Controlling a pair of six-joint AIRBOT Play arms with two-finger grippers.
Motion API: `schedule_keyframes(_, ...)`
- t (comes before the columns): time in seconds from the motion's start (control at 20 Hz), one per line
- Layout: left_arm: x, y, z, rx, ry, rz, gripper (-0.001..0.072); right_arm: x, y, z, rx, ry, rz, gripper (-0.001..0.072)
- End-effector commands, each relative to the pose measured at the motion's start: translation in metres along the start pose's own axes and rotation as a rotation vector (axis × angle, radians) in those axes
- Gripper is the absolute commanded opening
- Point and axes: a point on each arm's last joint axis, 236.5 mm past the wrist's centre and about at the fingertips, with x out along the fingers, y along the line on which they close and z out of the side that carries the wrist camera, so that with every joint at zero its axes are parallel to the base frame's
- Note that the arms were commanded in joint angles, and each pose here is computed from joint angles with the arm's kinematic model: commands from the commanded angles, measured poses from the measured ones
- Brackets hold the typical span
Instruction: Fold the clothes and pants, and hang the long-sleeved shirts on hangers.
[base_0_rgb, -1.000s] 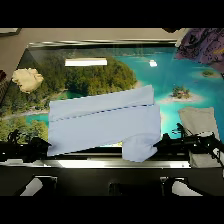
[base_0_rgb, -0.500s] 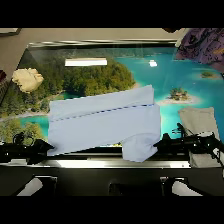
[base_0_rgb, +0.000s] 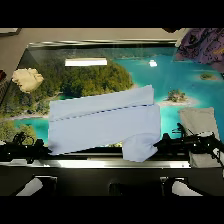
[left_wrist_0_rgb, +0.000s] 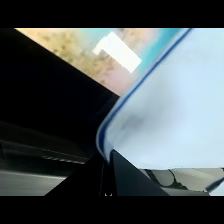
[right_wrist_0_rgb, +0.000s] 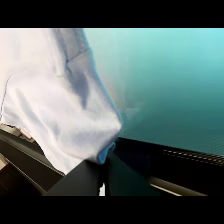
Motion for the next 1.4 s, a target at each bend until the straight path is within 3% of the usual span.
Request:
schedule_keyframes(0.0, 0.003, -0.005, -0.005, 0.026, 0.024, 0.001, 0.0019, 0.000, 0.000, 0.000, -0.008, 0.001, 0.002, 0.0031)
schedule_keyframes(0.2, -0.013, -0.004, -0.001, -0.005, 0.003, 0.055, 0.0016, -0.011, 0.013, -0.003, -0.064, -0.029, 0.003, 0.0030)
schedule_keyframes(0.4, -0.065, 0.001, 0.025, -0.020, -0.186, 0.178, 0.0016, -0.041, 0.041, -0.012, -0.134, -0.146, -0.017, 0.0029)
schedule_keyframes(0.65, -0.099, -0.014, 0.033, 0.022, -0.294, 0.187, 0.0016, -0.071, 0.050, -0.059, -0.198, -0.200, -0.130, 0.0029)
schedule_keyframes(0.9, -0.092, -0.028, 0.027, 0.088, -0.272, 0.199, 0.0016, -0.085, 0.069, -0.098, -0.259, -0.261, -0.143, 0.0028)
schedule_keyframes(1.35, -0.104, -0.079, 0.070, 0.221, -0.424, 0.176, 0.0015, -0.121, 0.132, 0.003, -0.410, -0.411, 0.015, 0.0028)
